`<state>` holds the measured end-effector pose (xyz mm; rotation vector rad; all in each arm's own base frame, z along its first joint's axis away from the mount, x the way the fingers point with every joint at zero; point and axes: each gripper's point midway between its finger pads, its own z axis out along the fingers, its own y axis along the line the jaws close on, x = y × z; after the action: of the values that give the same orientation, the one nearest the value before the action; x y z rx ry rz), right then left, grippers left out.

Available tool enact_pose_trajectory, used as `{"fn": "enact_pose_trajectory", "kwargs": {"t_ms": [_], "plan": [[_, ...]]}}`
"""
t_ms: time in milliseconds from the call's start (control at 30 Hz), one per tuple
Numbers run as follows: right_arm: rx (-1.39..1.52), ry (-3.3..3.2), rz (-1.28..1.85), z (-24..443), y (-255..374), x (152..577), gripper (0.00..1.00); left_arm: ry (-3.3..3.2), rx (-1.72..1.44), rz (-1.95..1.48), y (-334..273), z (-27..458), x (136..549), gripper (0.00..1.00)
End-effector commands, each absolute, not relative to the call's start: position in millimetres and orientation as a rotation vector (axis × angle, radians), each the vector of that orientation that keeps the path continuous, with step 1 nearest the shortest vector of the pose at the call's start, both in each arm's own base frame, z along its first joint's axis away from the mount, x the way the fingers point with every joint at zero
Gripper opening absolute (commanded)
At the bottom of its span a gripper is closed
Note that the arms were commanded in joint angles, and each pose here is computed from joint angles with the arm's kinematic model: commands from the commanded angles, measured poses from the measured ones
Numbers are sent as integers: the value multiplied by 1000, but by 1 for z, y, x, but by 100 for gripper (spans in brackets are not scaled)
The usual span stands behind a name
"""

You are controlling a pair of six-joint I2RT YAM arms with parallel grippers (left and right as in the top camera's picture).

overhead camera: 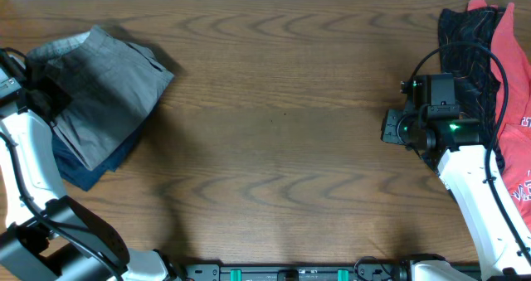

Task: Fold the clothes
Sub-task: 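Release the shorts and press them flat on the stack with the left gripper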

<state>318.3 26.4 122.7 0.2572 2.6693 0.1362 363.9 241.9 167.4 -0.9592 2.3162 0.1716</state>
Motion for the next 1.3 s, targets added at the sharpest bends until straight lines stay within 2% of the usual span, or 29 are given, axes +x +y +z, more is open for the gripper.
{"fn": "enact_pose_trajectory", "kwargs": {"t_ms": [0,33,67,133,200,333,533,633,900,1167,1233,1267], "plan": [[255,2644,113,131,20,322,10,2322,-1013,206,251,157,358,9],[255,2644,114,131,20,322,10,2329,-1017,205,251,156,357,17],[255,2644,114,131,20,322,11,2335,-1025,204,251,154,354,34],[255,2644,113,131,20,322,11,2338,-1037,205,253,154,351,74],[255,2644,114,131,20,322,11,2309,-1080,200,257,156,348,99],[255,2644,113,131,20,322,11,2211,-1133,113,258,180,348,98],[255,2644,113,131,20,322,11,2084,-875,-224,216,235,387,100],[256,2645,113,131,20,322,11,2069,-836,-224,214,236,399,89],[258,2673,108,128,20,316,11,2162,-979,-97,249,165,407,88],[262,2704,103,125,20,309,12,2229,-1231,-41,291,88,381,89],[262,2707,103,124,20,308,12,2233,-1282,-51,294,78,376,94],[262,2709,102,124,20,308,16,2239,-1294,-53,295,74,374,95]]}}
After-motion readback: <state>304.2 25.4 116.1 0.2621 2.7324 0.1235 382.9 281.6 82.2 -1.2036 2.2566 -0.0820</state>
